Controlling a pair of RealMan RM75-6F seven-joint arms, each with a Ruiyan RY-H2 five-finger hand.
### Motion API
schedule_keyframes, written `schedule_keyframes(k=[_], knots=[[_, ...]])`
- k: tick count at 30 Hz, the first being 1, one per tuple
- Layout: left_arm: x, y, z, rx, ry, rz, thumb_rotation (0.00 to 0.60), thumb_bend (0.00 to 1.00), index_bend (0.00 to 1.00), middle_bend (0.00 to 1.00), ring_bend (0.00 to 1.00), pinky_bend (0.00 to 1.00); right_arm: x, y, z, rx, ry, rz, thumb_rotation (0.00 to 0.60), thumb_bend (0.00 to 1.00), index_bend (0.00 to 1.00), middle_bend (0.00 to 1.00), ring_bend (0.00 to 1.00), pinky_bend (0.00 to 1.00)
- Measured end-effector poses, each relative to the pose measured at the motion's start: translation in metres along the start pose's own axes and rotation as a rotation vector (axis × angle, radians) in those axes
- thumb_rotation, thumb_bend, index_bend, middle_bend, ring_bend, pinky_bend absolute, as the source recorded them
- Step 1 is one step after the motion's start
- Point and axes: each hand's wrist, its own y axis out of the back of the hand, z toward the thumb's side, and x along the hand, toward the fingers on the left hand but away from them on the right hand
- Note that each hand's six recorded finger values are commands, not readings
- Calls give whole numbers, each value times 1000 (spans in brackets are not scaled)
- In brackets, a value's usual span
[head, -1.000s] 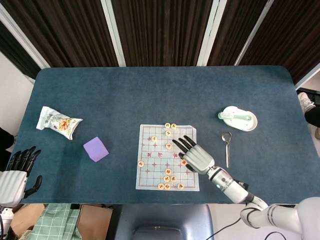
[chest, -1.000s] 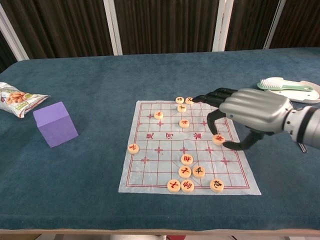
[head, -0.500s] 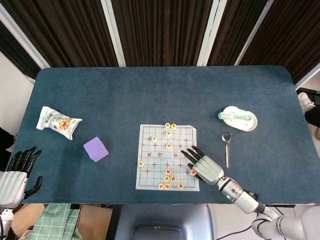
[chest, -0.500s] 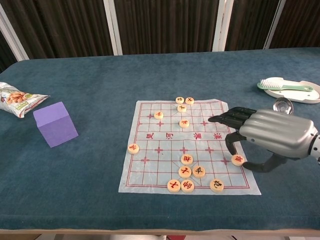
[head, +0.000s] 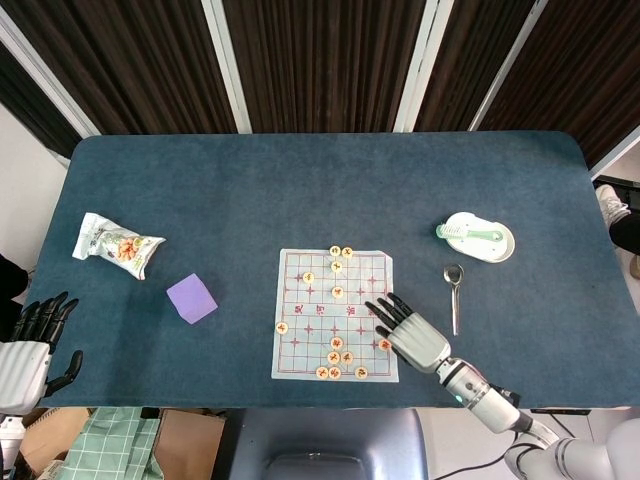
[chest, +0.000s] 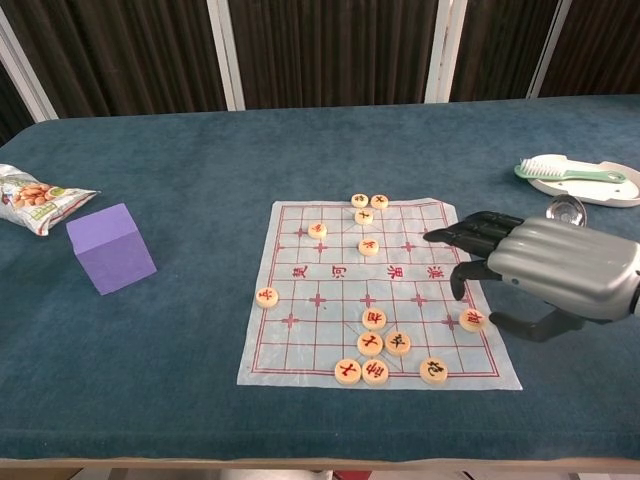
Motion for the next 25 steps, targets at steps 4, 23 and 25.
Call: schedule_keyframes(k=[4,23,25], knots=[[-1,0,1,0,-6,2,600,460,0,0,0,8,4,2,-1,-7,-7,-4,600,562,407,72,0,0],[-2,-17,6,85,26,-89,600,462,0,0,0,7,222,59,-114,-311,-645,-178,600,367,0,0,0,0],[-1,-20,9,82,21,-103,600,462,0,0,0,7,223,58,-116,-298,-649,-174,600,366,0,0,0,0]])
